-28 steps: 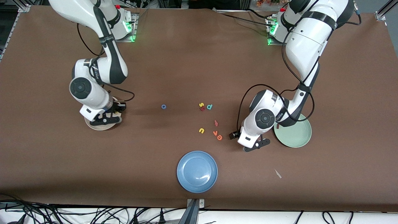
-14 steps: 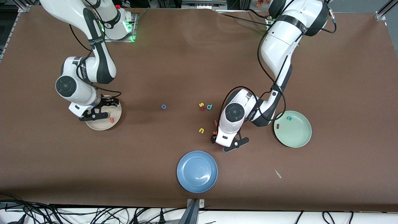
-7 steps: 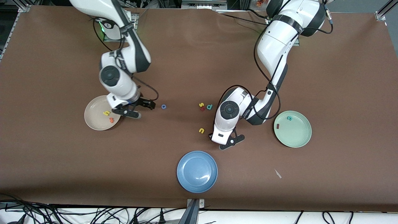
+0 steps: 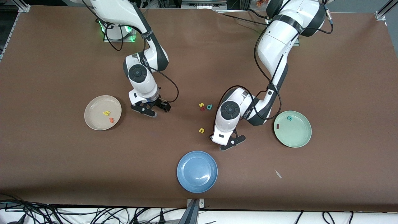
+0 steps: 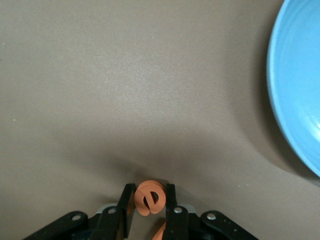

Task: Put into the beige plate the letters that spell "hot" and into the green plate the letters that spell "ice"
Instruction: 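Grasp the orange e with the left gripper while the right gripper reaches the o, then release the e on the green plate while the right gripper grasps the blue o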

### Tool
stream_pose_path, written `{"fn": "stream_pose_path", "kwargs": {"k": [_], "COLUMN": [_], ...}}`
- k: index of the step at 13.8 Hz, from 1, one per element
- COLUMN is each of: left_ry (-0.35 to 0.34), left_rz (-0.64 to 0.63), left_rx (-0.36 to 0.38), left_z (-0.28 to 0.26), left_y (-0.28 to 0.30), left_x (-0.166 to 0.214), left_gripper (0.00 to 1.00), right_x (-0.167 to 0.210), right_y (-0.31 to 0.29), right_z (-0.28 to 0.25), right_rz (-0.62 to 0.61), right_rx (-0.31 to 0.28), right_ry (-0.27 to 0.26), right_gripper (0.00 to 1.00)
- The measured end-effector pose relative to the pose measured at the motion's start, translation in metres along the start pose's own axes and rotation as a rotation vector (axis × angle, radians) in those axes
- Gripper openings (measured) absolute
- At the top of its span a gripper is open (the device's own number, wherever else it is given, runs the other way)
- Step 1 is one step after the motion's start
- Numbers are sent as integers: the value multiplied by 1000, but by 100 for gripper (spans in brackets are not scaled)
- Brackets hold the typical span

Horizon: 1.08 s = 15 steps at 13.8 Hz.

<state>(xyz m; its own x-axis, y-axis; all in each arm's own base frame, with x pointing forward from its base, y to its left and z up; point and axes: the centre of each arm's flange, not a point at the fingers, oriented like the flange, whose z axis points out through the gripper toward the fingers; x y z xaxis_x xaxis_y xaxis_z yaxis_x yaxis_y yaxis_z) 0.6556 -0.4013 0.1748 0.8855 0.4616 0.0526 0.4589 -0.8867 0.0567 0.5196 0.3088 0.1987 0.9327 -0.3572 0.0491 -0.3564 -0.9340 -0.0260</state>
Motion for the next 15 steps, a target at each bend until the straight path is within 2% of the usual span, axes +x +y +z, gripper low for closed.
{"fn": "stream_pose_path", "kwargs": {"k": [3, 6, 8, 11, 13, 15], "left_ry": [6, 1, -33, -98, -135, -180], "left_rz": [-8, 37, 109, 295, 393, 495], "left_rx": [-2, 24, 79, 142, 162, 176], "left_z": [-2, -17, -36, -61, -70, -77], "left_y": [-4, -22, -41, -71, -98, -137], "left_x": [10, 41, 61, 85, 100, 116], "left_gripper": [26, 26, 26, 26, 26, 26], "right_x": [-1, -9, -14, -16, -16, -17], "right_y": [-4, -9, -12, -12, -12, -13], "right_z": [5, 10, 14, 19, 20, 20], "right_rz": [9, 23, 27, 26, 25, 24], "right_rx": [-4, -5, -7, -8, -9, -6], "right_ry": [0, -6, -8, -6, -5, -2], "right_gripper": [98, 94, 91, 88, 69, 62]}}
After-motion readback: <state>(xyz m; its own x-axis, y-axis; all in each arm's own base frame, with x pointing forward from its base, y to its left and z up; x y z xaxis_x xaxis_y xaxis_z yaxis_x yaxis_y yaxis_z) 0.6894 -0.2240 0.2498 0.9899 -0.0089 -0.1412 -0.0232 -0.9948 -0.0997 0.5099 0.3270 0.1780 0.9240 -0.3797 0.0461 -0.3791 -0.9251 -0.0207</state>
